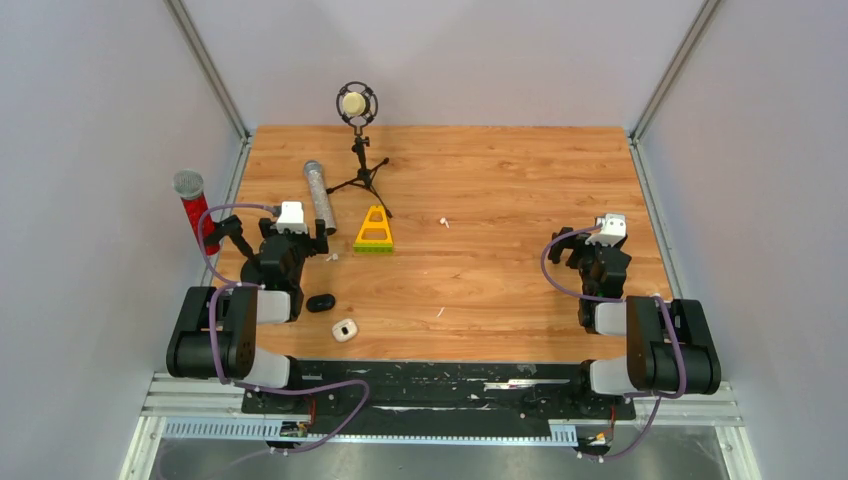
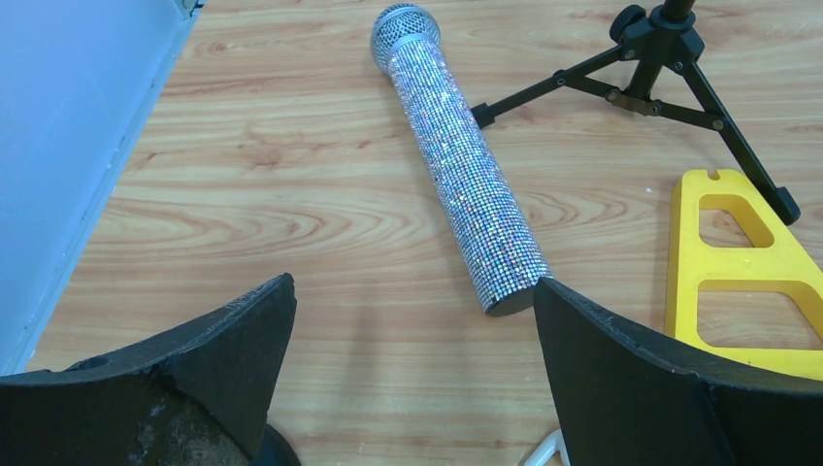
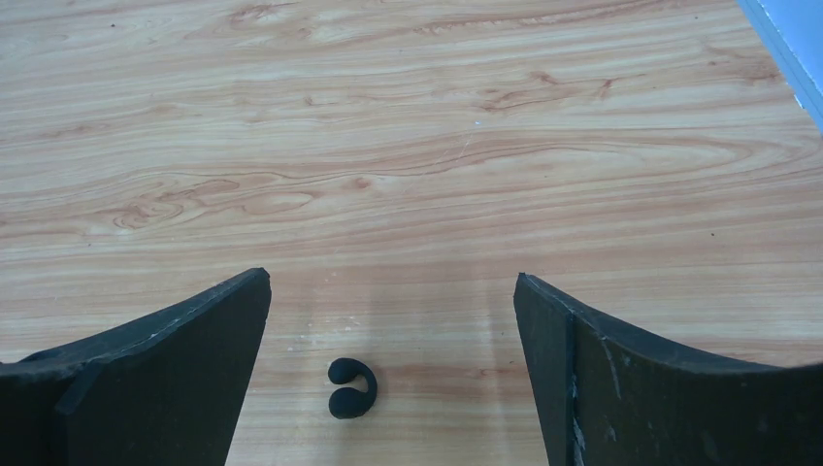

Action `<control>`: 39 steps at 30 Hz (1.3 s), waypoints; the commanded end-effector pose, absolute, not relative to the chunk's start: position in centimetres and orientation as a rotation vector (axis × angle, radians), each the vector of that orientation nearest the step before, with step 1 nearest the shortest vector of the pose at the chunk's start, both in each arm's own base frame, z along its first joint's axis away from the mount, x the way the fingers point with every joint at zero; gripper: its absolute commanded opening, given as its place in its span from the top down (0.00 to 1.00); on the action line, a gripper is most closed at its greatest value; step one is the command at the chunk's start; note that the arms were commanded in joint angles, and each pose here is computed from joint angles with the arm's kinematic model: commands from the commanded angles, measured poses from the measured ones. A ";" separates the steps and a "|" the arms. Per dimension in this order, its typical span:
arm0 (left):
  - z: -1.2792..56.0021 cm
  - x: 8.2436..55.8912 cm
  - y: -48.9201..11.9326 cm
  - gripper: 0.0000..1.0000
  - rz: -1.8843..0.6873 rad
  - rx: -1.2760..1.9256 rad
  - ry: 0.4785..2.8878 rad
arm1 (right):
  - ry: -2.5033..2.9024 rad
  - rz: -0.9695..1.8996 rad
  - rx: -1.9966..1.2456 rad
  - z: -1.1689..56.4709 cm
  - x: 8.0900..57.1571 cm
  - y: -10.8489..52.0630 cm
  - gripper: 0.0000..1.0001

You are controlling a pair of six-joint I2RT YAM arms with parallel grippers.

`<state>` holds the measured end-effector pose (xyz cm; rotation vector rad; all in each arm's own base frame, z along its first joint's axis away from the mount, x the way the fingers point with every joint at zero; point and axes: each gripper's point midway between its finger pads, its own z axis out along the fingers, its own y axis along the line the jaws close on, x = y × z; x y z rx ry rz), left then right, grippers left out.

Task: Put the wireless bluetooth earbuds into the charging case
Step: Pick up the charging case at the center of the board.

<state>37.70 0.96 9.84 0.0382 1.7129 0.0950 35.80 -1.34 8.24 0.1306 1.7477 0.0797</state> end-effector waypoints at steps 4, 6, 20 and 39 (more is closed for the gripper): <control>11.3 38.3 1.0 0.00 0.099 0.040 1.672 | 1.651 0.072 0.130 11.3 37.0 -1.6 0.00; 11.3 38.3 1.0 0.00 0.099 0.040 1.675 | 1.689 0.060 0.152 11.9 37.4 -1.9 0.00; 14.0 35.0 -8.4 0.08 -0.367 0.700 1.905 | 1.789 0.295 0.185 17.9 38.0 1.2 0.00; 7.7 22.4 -2.4 0.08 -0.115 1.805 2.051 | 1.763 0.636 -0.077 21.2 35.2 9.7 0.00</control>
